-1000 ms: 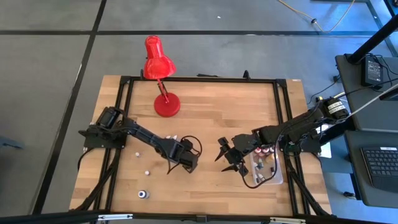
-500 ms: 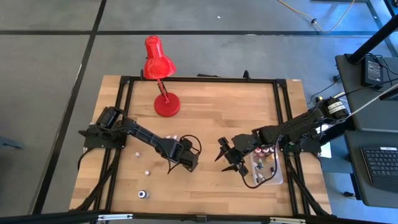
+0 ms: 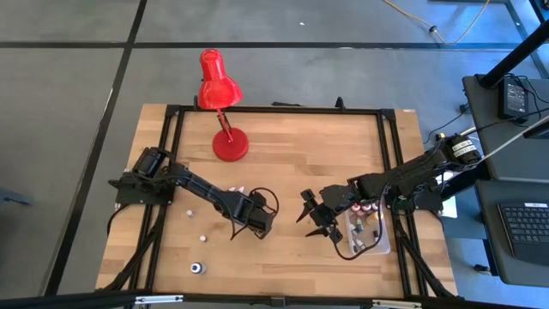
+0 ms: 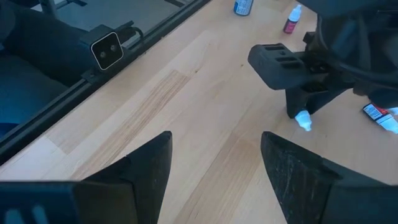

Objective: Pick & Place food coloring
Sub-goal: Put the right small black bottle into the transparent container

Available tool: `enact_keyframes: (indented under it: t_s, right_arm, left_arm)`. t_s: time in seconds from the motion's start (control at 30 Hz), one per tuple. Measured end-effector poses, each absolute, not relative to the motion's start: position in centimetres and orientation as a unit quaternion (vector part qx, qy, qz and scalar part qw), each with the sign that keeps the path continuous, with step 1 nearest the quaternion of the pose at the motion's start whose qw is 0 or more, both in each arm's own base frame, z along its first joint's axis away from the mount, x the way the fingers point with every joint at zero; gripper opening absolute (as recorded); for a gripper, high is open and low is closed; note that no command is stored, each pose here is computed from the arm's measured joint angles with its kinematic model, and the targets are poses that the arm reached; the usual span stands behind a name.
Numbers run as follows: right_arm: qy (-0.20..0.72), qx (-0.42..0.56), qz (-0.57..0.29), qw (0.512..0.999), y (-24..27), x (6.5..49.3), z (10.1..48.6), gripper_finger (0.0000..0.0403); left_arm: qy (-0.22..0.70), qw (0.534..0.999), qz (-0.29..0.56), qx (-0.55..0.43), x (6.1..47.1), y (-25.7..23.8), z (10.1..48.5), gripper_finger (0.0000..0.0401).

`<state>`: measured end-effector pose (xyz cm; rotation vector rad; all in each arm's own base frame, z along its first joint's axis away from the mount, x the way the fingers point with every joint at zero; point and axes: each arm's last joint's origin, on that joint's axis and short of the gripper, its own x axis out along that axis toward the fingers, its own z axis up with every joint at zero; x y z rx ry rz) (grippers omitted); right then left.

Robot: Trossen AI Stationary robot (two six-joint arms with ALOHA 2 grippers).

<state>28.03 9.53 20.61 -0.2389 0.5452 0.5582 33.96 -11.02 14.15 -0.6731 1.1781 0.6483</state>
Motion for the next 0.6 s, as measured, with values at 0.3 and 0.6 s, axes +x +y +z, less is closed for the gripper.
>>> enact_keyframes:
  t_s: [0.3,0.6]
  right_arm:
    - [0.265,-0.116,0.271,0.918,9.5,28.0,20.6,0.0248]
    - [0.266,-0.116,0.271,0.918,9.5,28.0,20.6,0.0248]
  left_arm:
    - [0.563,0.759,0.234,-0.23,34.0,-11.1,14.1,0.009]
    - [0.54,0.809,0.152,-0.176,34.3,-12.0,15.8,0.0078]
